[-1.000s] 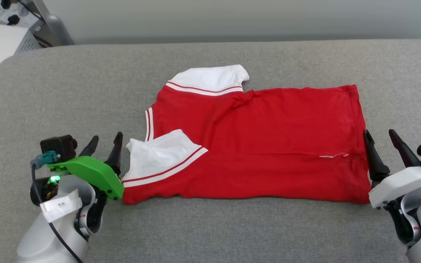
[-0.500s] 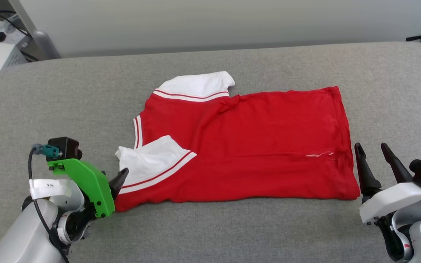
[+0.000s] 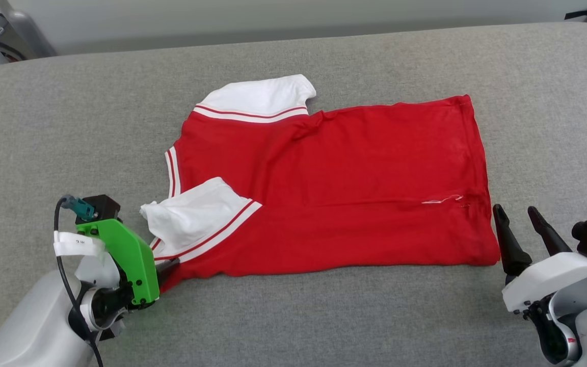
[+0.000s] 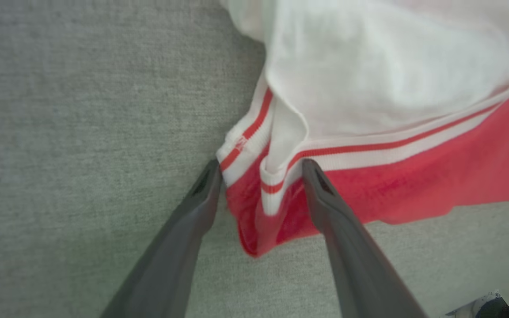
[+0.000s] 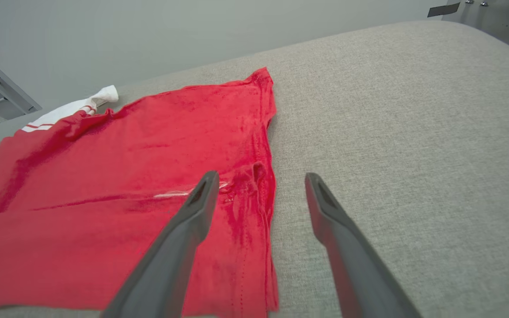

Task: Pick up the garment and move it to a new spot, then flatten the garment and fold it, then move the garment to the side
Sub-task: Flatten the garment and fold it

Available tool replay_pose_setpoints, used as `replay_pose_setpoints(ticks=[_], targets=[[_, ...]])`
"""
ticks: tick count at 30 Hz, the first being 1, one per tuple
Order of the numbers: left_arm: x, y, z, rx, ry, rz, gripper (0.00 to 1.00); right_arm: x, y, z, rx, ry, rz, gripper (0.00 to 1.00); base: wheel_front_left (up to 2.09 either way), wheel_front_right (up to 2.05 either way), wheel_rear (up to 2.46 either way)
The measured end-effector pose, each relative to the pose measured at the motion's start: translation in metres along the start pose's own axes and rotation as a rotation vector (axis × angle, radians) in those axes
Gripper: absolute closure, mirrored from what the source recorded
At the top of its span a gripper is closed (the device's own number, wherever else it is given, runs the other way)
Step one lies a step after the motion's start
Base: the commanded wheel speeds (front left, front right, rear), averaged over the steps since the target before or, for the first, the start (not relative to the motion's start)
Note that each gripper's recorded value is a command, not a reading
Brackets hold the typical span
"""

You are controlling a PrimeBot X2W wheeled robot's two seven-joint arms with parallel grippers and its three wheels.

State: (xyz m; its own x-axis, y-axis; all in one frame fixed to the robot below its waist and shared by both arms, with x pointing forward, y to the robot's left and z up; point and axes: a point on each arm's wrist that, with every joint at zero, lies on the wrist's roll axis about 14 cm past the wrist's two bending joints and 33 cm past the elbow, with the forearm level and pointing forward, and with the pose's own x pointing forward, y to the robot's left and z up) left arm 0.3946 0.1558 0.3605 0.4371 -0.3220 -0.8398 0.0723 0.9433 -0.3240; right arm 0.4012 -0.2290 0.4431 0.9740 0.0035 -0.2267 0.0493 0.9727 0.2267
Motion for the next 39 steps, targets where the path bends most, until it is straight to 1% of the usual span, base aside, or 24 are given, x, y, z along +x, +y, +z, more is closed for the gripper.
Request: replay_pose_setpoints(ticks=[1,6,8,13,16,20,27,28,29,30,34,39], targets=[[0.001,-0.001,0.001,0.002,0.001,-0.006,1.00,0.000,-0.003,-0.003,0.004,0.021,-0.005,0.00,0.00,0.00,0.00],[0.003,-0.009,0.005,0.016,-0.031,-0.036,1.00,-0.003,-0.017,-0.016,0.016,0.145,-0.016,0.00,0.00,0.00,0.00],[0.000,-0.010,0.009,0.027,-0.063,-0.039,1.00,-0.006,-0.022,-0.025,0.008,0.238,-0.014,0.00,0.00,0.00,0.00],[-0.011,-0.017,0.019,0.050,-0.148,-0.053,1.00,-0.009,-0.025,-0.036,-0.029,0.414,0.010,0.00,0.00,0.00,0.00],[-0.022,-0.018,0.027,0.076,-0.208,-0.044,1.00,-0.007,-0.012,-0.040,-0.051,0.488,0.055,0.00,0.00,0.00,0.00],[-0.031,-0.020,0.031,0.088,-0.245,-0.040,1.00,0.000,0.006,-0.044,-0.068,0.544,0.105,0.00,0.00,0.00,0.00],[-0.034,-0.021,0.030,0.079,-0.263,-0.047,1.00,0.001,0.013,-0.081,-0.042,0.754,0.126,0.00,0.00,0.00,0.00],[-0.035,-0.019,0.030,0.071,-0.274,-0.043,1.00,-0.002,0.015,-0.090,-0.036,0.802,0.131,0.60,0.00,0.00,0.00],[-0.035,-0.018,0.030,0.069,-0.278,-0.042,1.00,-0.001,0.015,-0.090,-0.037,0.808,0.133,0.84,0.00,0.00,0.00],[-0.038,-0.018,0.031,0.059,-0.303,-0.041,1.00,0.000,0.017,-0.090,-0.029,0.808,0.141,1.00,0.00,0.00,0.00],[-0.043,-0.019,0.026,0.046,-0.322,-0.052,1.00,0.002,0.026,-0.080,-0.026,0.755,0.165,1.00,0.00,0.00,0.00],[-0.057,-0.019,0.019,0.025,-0.361,-0.061,1.00,-0.004,0.038,-0.063,-0.056,0.688,0.210,1.00,0.00,0.00,0.00]])
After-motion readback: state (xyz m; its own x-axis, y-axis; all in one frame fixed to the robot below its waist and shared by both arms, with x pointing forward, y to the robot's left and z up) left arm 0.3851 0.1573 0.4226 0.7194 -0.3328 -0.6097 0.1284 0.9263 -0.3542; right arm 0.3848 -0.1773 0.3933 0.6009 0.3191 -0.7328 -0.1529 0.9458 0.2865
